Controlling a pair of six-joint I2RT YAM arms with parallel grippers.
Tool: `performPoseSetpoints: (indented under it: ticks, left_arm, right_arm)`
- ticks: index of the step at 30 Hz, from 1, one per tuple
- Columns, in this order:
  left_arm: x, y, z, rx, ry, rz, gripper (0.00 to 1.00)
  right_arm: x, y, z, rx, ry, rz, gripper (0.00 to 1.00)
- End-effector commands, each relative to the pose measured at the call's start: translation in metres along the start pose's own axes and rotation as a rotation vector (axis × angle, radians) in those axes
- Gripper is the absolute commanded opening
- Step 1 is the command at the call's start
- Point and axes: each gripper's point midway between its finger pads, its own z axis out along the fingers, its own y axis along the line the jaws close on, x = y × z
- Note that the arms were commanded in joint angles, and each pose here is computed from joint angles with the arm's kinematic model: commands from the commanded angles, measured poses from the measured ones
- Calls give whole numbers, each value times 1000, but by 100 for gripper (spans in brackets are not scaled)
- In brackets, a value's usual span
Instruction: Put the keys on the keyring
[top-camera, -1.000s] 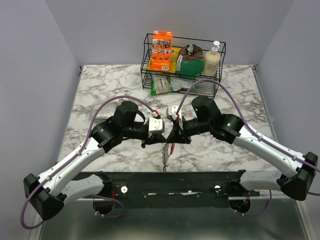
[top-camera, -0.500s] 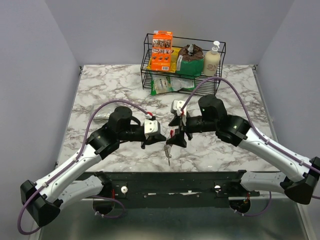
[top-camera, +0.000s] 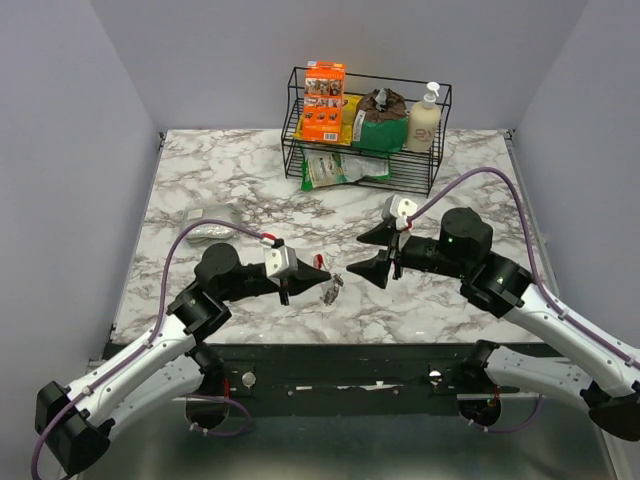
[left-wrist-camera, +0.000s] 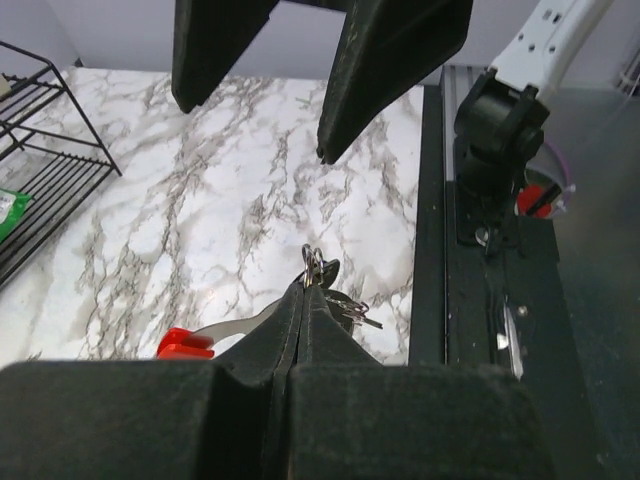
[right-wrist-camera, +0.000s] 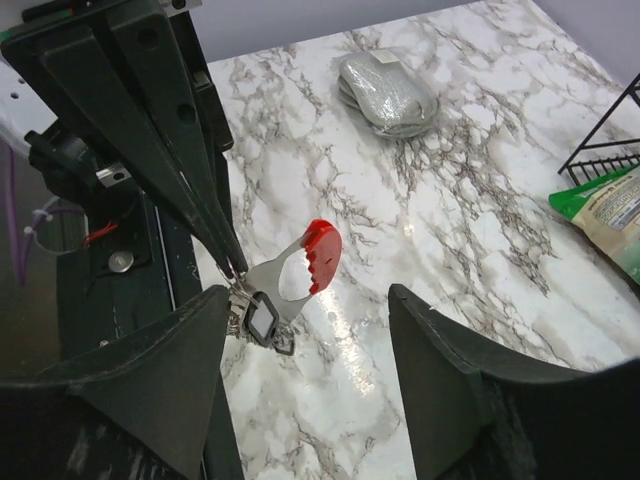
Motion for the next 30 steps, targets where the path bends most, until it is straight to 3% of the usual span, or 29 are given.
performPoseSetpoints:
  ticks: [1, 6, 15, 18, 30]
  left_arm:
    - [-44, 2, -1, -36, -208, 19, 0]
    - [-60, -2, -7, -33, -332, 38, 0]
    - [-70, -13, -15, -5, -451, 77, 0]
    - [-74, -16, -16, 10, -469, 100, 0]
    - [-77, -24, -14, 70, -461, 122, 0]
  right_arm:
    - [-10, 10, 1, -82, -68, 9, 71]
    - [-16, 19, -1, -149, -103, 2, 65]
    - [-29, 39, -15, -307, -168, -46, 61]
    - [-28, 43, -13, -351, -160, -40, 55]
    - [-31, 54, -5, -464, -150, 5, 54]
